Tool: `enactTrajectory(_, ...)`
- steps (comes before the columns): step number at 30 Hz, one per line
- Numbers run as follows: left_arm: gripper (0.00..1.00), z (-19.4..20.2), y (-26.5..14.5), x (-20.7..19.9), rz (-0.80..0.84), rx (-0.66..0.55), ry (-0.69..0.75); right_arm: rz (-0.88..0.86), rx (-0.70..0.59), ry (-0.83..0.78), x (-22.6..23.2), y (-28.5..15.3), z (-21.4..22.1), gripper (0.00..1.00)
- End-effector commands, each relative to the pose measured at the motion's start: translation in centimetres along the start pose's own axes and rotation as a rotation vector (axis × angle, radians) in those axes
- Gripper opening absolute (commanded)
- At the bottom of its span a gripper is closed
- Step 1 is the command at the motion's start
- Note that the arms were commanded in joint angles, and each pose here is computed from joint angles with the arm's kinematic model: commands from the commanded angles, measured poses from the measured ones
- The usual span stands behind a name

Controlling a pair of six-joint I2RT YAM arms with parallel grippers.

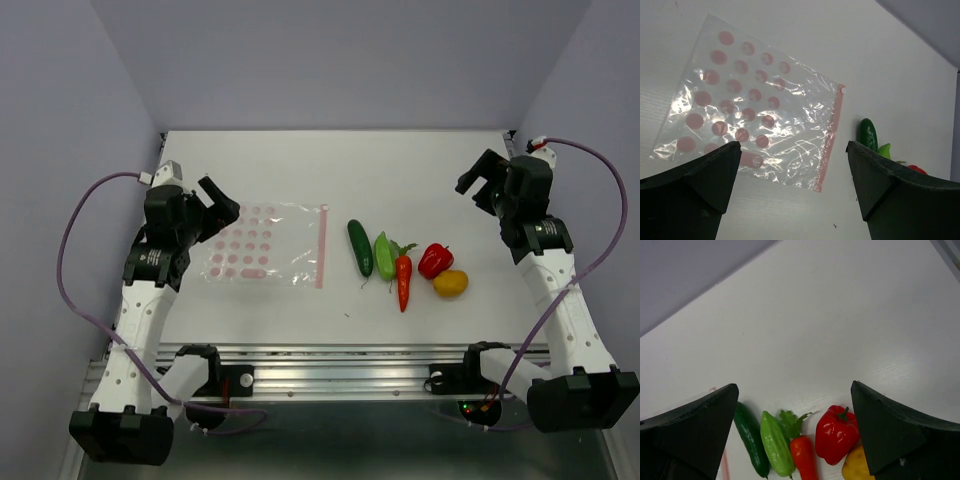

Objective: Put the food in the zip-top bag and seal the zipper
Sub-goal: Pick up the zipper food storage bag at the center of the board.

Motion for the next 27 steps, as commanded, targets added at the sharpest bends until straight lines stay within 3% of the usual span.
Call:
enactTrajectory(1,0.99,0.5,1.2,-1.4,0.081,0.01,0.033,0.045,-0.065,0.01,-0.6,-0.3,-0.5,1.0)
enactTrajectory(11,0.99,4.1,6.3,-9.5,0.08,0.175,0.191,0.03,0.031,-0.015,-0.7,1.3,1.0,1.0)
enactTrajectory(16,0.99,6.4,9.8,-12.9,-0.012,0.281,0.309,0.044,0.02,0.005,-1.1,1.6,1.4,1.0)
enactTrajectory(27,0.99,10.9,16.2,-17.0,-0.092,0.431,0.492,0.096,0.056,-0.019,-2.3,2.8,2.7,1.0)
Point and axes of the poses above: each gripper's point midway between its finger pads, its own y axis out along the fingers, its own x axis along the line the jaws close on, z = x × y, the point moved 9 cm from there along -y, back along the fingers, and after that the axes turned 12 degrees about y, right-handed, at the moved point
